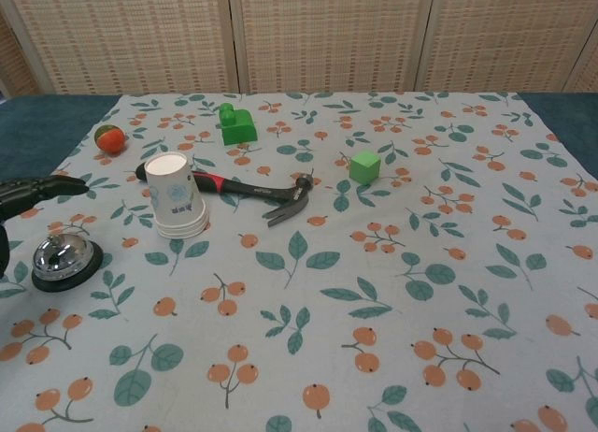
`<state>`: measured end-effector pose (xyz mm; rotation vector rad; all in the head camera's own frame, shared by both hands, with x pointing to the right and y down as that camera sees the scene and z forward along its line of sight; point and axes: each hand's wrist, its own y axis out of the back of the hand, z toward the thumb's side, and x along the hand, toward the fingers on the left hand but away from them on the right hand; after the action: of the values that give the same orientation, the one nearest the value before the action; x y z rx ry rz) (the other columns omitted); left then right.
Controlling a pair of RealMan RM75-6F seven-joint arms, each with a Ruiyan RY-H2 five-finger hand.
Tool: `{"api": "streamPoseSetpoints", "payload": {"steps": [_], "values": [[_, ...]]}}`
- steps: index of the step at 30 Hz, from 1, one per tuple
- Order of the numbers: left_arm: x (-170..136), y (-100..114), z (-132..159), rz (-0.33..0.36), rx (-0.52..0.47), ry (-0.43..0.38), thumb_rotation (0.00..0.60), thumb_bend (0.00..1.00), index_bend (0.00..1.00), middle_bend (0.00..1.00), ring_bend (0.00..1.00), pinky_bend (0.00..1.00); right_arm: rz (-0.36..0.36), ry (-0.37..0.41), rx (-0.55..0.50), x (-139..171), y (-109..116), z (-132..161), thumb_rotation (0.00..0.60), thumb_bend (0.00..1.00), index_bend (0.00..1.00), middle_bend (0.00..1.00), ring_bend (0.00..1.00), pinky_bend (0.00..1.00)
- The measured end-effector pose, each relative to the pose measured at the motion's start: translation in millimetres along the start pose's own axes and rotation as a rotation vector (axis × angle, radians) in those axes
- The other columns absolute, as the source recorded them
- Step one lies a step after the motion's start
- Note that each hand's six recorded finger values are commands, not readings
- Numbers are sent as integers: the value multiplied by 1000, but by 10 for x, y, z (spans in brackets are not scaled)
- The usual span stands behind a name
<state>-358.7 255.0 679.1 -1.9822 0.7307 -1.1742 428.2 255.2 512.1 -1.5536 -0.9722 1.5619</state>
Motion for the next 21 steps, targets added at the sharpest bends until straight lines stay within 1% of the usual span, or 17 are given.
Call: {"api": "streamPoseSetpoints", "payload": {"steps": [2, 7, 9, 15, 18, 21], "values": [[30, -57, 22, -1, -14, 4, 600, 1000, 0, 0, 0, 48, 12, 5, 9, -4, -24, 9, 600, 17, 0, 0, 0, 82], [100, -285, 62, -8, 8, 30, 600, 1000, 0, 0, 0, 47, 17, 6, 10, -8, -36, 13, 600, 16, 0, 0, 0, 82], [111, -375, 61, -24, 7, 43, 600, 1000, 0, 0, 0, 47, 16, 4, 12, -12, -35, 10, 600, 16, 0, 0, 0, 82], [95, -558, 24, -79, -9, 69, 600, 1000, 0, 0, 0, 47, 20, 8, 13, 3, -40, 21, 600, 17, 0, 0, 0, 82], [94, -606, 17, -91, -7, 73, 600, 1000, 0, 0, 0, 48, 14, 7, 11, 7, -31, 18, 600, 16, 0, 0, 0, 82], [99, -587, 22, -84, -12, 71, 600, 1000, 0, 0, 0, 49, 15, 4, 10, 3, -31, 13, 600, 16, 0, 0, 0, 82]]}}
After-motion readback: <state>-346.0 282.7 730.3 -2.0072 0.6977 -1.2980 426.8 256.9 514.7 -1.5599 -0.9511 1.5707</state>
